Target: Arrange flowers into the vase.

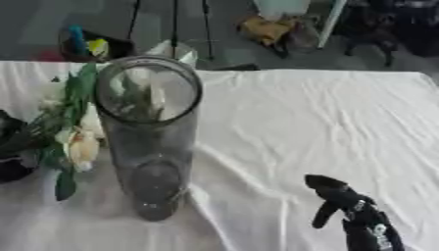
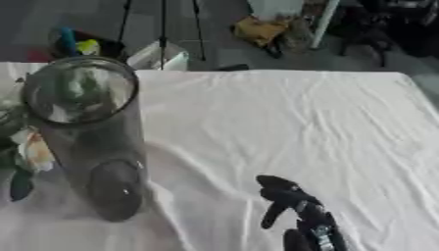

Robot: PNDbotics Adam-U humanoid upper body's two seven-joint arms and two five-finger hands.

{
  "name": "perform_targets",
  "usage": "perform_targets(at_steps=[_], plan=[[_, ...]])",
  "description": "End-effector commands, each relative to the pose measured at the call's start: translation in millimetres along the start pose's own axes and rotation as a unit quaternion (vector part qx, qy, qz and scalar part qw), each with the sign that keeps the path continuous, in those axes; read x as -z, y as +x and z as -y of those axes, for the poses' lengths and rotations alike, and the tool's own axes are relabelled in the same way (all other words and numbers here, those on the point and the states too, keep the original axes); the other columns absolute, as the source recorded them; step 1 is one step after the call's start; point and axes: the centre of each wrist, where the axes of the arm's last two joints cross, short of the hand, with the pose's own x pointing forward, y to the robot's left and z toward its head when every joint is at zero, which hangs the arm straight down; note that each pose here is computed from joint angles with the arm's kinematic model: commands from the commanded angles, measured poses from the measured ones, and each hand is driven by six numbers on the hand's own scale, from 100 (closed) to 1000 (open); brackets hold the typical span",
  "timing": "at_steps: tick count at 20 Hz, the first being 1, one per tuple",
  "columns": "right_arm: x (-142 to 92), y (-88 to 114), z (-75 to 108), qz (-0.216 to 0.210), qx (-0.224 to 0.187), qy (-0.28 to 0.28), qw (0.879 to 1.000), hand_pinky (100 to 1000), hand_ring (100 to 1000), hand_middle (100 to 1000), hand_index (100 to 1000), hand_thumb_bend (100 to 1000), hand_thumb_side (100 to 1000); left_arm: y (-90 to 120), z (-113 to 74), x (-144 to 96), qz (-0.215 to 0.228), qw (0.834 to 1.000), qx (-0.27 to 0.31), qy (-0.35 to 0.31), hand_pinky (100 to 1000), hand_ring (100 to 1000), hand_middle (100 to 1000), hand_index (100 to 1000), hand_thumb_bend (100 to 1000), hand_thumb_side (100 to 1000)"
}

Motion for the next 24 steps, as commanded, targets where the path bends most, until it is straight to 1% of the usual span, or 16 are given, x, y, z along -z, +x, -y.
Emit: perform_targets(at_steps=[1,6,9,12,14,15,16,17,21,24], plan=[[1,2,5.4,0.005,-0.001,-0.001,1.0,772,796,384,784,100,973,4,-29.7,1,0.009,0.999,-0.008,0.035,100,100,100,127,100,471],[-3,2,7.8,0.006,0.002,-0.003,1.0,770,795,388,784,100,969,11,-40.7,0,0.015,0.998,-0.032,0.052,100,100,100,128,100,474],[-5,2,8.9,0.005,0.004,-0.002,1.0,770,795,389,785,100,969,13,-46.2,0,0.012,0.997,-0.036,0.061,100,100,100,128,100,469],[-5,2,9.6,0.005,0.005,-0.002,1.0,771,793,389,785,100,970,13,-48.1,-1,0.01,0.998,-0.034,0.061,100,100,100,129,100,465],[-6,2,9.8,0.005,0.007,-0.001,1.0,770,793,390,785,100,969,15,-48.9,-1,0.011,0.997,-0.039,0.062,100,100,100,128,100,484],[-6,2,9.9,0.005,0.007,-0.002,1.0,771,792,390,785,100,969,16,-49.9,-1,0.011,0.997,-0.049,0.062,100,100,100,127,100,504],[-6,2,10.0,0.005,0.007,-0.002,1.0,771,792,390,785,100,968,17,-51.7,-1,0.011,0.996,-0.063,0.063,100,100,100,126,100,590],[-6,2,10.2,0.005,0.007,-0.002,1.0,771,792,390,785,100,968,19,-54.7,0,0.013,0.995,-0.077,0.066,100,100,100,126,100,519],[-8,2,10.4,0.003,0.008,-0.001,1.0,771,791,390,785,100,968,25,-68.9,1,0.014,0.988,-0.132,0.084,100,100,100,124,100,553],[-9,2,10.9,0.002,0.008,-0.001,1.0,770,790,392,785,100,966,28,-80.1,1,0.015,0.982,-0.156,0.103,100,100,100,124,100,557]])
